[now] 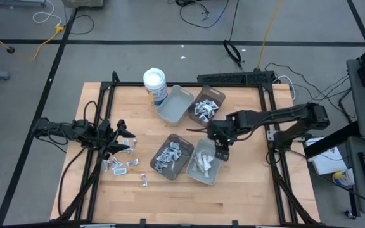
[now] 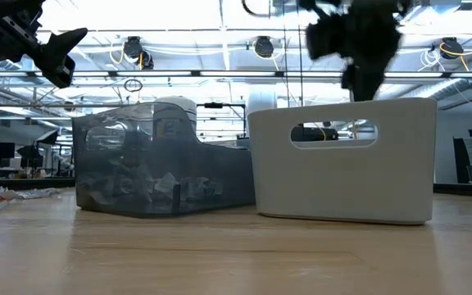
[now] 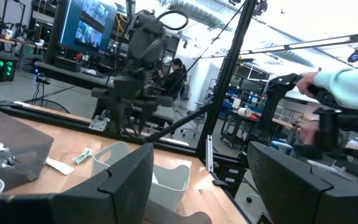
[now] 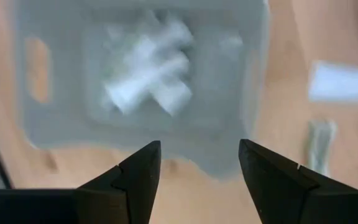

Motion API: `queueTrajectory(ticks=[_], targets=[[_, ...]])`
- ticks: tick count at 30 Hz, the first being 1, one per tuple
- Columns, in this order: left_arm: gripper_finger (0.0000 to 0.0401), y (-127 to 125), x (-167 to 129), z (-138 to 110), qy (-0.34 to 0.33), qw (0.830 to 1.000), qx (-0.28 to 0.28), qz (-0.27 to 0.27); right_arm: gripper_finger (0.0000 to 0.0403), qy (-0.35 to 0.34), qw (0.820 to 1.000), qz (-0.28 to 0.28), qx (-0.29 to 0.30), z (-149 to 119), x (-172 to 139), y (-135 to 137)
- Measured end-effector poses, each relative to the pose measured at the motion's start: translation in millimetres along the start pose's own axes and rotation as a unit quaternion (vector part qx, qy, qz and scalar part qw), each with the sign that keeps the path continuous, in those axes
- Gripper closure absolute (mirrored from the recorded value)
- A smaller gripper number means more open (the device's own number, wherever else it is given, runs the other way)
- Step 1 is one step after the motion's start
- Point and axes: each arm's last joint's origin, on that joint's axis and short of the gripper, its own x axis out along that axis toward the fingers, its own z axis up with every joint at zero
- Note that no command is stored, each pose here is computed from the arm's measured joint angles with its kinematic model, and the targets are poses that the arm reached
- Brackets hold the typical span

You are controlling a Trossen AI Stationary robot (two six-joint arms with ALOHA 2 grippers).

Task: Pick & Place First Aid Supplies
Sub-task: Put the green bandage into the bottom gray bin

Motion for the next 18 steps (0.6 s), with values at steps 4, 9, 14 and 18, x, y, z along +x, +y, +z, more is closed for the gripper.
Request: queueTrajectory(ticks=[4,9,14,18], targets=[[0.0134,0,0,0,-0.001,1.000,0.000,-0.001,0.0193,0.013,1.000,-0.011,-0.003,-13,0,-21],[0.0134,0,0,0,-0.001,1.000,0.000,-0.001,0.0197,0.034,0.999,-0.025,-0.018,-27,1,-46],[0.0134,0,0,0,0.000,1.000,0.000,0.000,0.0197,0.039,0.997,-0.054,-0.040,-34,-2,-68],[0.0134,0,0,0,-0.001,1.000,0.000,0.000,0.0197,0.036,0.995,-0.073,-0.050,-36,-7,-83]])
